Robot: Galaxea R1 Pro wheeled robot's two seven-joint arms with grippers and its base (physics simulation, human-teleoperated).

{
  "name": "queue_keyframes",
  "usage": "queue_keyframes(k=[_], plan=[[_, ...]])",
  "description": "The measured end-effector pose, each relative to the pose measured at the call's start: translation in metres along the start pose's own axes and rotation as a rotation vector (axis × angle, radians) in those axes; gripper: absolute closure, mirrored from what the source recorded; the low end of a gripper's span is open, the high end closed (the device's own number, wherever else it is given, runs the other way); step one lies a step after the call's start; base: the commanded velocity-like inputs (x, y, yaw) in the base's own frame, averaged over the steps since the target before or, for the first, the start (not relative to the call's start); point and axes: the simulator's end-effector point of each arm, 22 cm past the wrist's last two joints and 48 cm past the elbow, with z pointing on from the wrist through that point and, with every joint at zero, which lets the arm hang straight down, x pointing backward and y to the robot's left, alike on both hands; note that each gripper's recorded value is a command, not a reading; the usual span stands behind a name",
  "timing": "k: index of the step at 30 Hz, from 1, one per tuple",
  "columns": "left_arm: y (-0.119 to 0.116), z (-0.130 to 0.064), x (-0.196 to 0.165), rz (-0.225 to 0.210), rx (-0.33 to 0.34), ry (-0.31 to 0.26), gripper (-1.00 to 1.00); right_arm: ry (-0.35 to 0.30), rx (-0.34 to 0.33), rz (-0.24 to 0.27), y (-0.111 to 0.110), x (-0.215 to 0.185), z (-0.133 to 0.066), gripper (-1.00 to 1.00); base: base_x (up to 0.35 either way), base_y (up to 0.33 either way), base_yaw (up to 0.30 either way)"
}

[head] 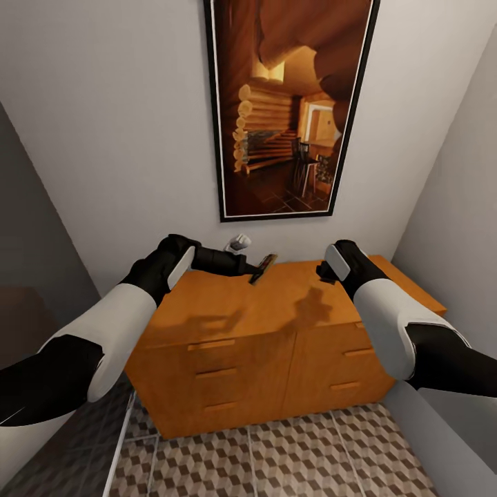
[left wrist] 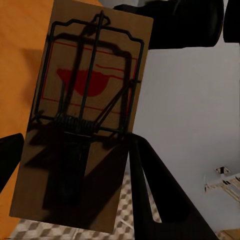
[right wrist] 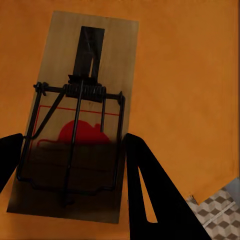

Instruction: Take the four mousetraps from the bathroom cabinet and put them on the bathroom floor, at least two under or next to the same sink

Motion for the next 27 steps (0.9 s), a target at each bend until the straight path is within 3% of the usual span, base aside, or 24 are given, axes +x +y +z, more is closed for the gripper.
queue_keyframes(k=[7, 27], plan=[[-0.001, -0.001, -0.001, 0.005, -0.013, 0.001, 1.00, -0.007, 0.006, 0.004, -0.006, -0.005, -0.004, 1.00, -0.091, -0.002, 0.002], [0.000, -0.009, -0.007, 0.022, -0.081, -0.007, 1.00, -0.021, 0.020, 0.013, -0.026, -0.014, -0.015, 1.00, -0.268, -0.067, 0.000]])
